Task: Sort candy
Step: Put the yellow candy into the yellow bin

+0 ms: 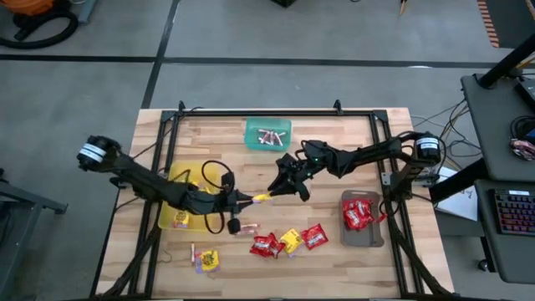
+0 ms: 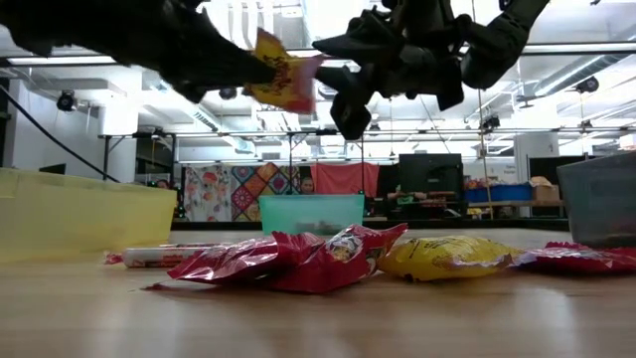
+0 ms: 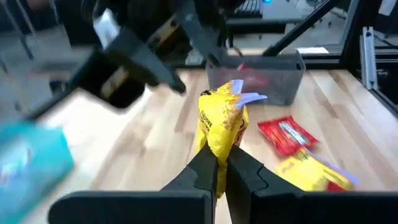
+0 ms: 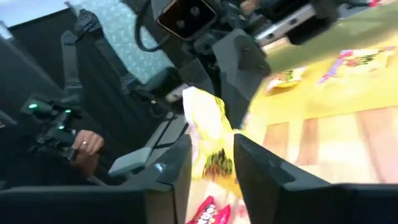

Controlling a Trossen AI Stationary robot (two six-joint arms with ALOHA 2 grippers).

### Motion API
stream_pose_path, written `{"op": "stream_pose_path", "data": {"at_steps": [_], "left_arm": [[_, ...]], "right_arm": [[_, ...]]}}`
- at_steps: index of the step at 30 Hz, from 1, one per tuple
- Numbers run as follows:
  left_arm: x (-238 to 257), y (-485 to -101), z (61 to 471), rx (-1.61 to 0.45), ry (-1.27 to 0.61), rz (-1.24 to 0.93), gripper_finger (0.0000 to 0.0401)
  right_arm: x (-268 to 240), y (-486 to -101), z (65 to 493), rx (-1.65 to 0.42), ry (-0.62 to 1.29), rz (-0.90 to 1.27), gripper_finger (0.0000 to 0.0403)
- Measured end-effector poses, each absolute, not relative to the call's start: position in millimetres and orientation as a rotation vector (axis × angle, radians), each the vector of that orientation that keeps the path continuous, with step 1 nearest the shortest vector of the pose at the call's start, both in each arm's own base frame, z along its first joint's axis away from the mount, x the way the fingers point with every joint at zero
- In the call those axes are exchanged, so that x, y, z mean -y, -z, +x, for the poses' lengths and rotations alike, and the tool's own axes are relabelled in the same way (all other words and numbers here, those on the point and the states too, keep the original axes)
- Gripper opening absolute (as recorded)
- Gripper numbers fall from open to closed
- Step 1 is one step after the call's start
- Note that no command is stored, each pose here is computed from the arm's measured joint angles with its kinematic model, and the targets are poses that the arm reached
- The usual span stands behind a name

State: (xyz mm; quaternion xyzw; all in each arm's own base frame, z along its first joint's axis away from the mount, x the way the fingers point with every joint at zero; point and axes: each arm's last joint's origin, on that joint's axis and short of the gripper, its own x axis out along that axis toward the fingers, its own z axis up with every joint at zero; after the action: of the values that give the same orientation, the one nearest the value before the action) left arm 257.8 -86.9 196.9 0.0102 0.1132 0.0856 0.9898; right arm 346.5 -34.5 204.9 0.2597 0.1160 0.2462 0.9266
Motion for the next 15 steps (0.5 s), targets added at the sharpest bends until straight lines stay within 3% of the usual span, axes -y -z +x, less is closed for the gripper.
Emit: {"op": "stream_pose_path", "data": {"at_steps": [6, 10, 15], "left_arm": [[79, -235, 234, -0.399, -0.247, -0.218, 0.0000], [70, -259, 211, -0.655, -0.449, -0.400, 0.0000], [65, -261, 185, -0.998, -0.636, -0.444, 0.0000]], "right_arm": [[42, -207, 344, -0.256, -0.402, 0.560, 0.0147], [43, -208, 343, -0.255, -0.384, 0.564, 0.0154], [42, -206, 343, -0.265, -0.380, 0.565, 0.0155]]}}
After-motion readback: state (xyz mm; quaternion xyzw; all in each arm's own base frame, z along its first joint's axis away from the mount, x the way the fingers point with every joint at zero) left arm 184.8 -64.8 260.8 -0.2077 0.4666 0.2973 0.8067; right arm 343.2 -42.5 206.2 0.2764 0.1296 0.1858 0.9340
